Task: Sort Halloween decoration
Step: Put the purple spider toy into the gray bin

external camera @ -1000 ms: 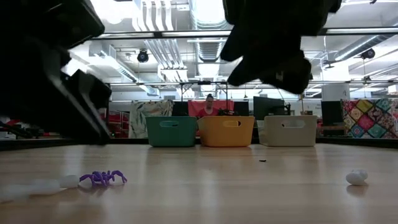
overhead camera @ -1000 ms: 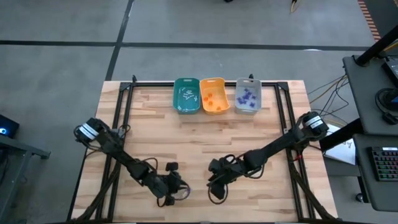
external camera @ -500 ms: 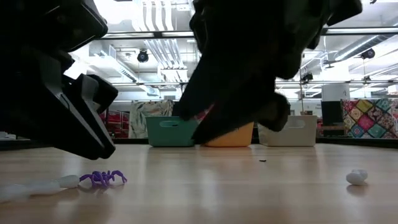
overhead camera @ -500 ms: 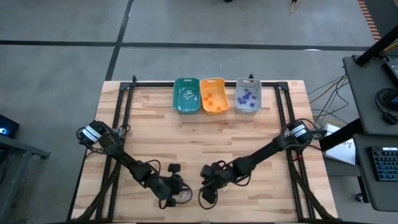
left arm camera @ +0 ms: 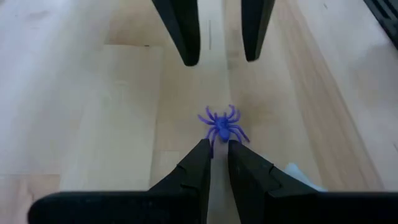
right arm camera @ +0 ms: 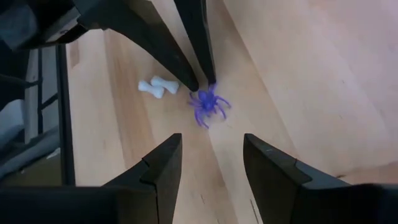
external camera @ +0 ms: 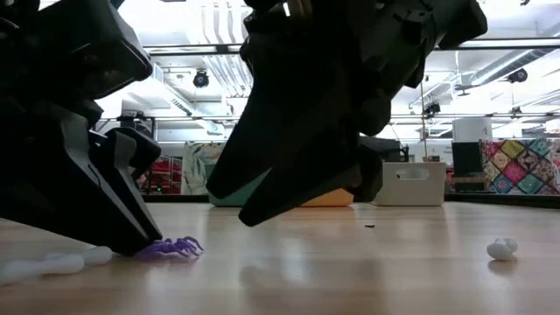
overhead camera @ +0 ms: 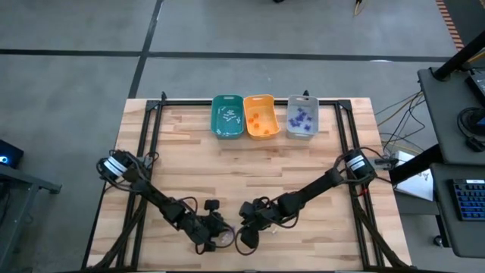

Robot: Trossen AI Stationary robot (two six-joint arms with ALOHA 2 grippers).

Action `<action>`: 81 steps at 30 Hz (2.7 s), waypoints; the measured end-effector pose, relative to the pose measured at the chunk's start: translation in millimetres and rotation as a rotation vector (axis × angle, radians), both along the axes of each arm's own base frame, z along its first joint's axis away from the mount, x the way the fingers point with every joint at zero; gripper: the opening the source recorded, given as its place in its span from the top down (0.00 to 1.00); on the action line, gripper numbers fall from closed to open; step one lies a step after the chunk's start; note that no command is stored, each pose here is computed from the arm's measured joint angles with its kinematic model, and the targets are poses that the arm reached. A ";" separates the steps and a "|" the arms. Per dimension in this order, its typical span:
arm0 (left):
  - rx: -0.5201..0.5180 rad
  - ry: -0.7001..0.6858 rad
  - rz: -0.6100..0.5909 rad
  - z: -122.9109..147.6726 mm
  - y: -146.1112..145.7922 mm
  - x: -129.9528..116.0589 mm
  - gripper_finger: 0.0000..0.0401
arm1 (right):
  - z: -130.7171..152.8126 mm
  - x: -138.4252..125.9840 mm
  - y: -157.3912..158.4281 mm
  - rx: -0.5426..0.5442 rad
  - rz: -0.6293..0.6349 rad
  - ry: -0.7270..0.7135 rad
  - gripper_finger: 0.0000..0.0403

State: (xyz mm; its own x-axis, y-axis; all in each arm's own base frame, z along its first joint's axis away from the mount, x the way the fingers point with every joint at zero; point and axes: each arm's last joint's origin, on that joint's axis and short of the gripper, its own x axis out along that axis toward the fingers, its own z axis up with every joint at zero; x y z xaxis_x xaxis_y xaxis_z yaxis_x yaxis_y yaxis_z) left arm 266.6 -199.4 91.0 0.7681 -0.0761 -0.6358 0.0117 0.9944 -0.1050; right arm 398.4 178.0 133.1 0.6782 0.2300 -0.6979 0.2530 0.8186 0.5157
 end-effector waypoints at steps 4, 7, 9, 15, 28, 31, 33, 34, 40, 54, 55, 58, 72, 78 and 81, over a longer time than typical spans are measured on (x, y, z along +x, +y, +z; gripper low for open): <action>0.008 -0.012 0.030 -1.8 0.4 0.6 0.90 | -0.1 0.3 -1.0 -0.003 -0.010 0.000 0.60; 0.015 -0.018 0.040 -1.9 0.8 0.8 0.90 | -0.2 1.2 -3.4 -0.016 -0.031 -0.004 0.60; 0.017 -0.019 0.043 -2.0 1.1 0.9 0.90 | -0.3 1.7 -4.8 -0.033 -0.037 -0.010 0.60; 0.031 -0.029 0.070 -2.5 2.3 0.8 0.90 | 0.6 0.8 -2.0 -0.342 0.175 -0.105 0.60; 0.039 -0.036 0.092 -2.9 3.4 0.8 0.90 | -32.5 6.7 10.0 -0.437 0.237 -0.166 0.60; 0.036 -0.036 0.094 -2.9 3.5 0.8 0.90 | -37.1 8.0 11.7 -0.433 0.236 -0.179 0.60; 0.036 -0.036 0.094 -2.9 3.6 0.9 0.90 | -38.2 8.8 12.0 -0.427 0.229 -0.187 0.60; 0.035 -0.037 0.094 -2.9 3.5 0.9 0.90 | -38.2 8.8 12.0 -0.425 0.227 -0.187 0.60; 0.034 -0.039 0.099 -2.8 3.6 1.0 0.90 | -38.2 9.3 12.1 -0.421 0.223 -0.193 0.60; 0.026 -0.039 0.106 -2.8 3.6 1.0 0.90 | -39.9 9.5 12.3 -0.422 0.238 -0.194 0.80; 0.026 -0.039 0.106 -2.8 3.6 1.0 0.90 | -39.9 9.5 12.4 -0.422 0.241 -0.194 0.83; 0.026 -0.040 0.106 -2.8 3.6 1.0 0.90 | -39.7 9.6 13.0 -0.424 0.268 -0.201 0.91; 0.038 -0.064 0.070 15.0 3.8 -1.2 0.90 | -33.2 8.5 12.6 -0.433 0.284 -0.207 0.98; 0.050 -0.054 0.069 33.0 8.0 -6.7 0.90 | -26.8 7.5 6.9 -0.446 0.280 -0.179 0.98; 0.050 -0.057 0.072 44.0 10.6 -9.8 0.90 | -23.1 5.5 1.9 -0.476 0.264 -0.143 0.98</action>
State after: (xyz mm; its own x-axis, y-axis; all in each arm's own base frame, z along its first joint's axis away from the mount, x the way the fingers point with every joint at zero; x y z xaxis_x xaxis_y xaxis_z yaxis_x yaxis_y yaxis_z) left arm 256.8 -188.8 135.0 0.8054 0.0114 -0.5927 -0.0554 0.9969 -0.0560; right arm 403.9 179.9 110.0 0.7356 0.0868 -0.6718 -0.0373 0.9954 0.0878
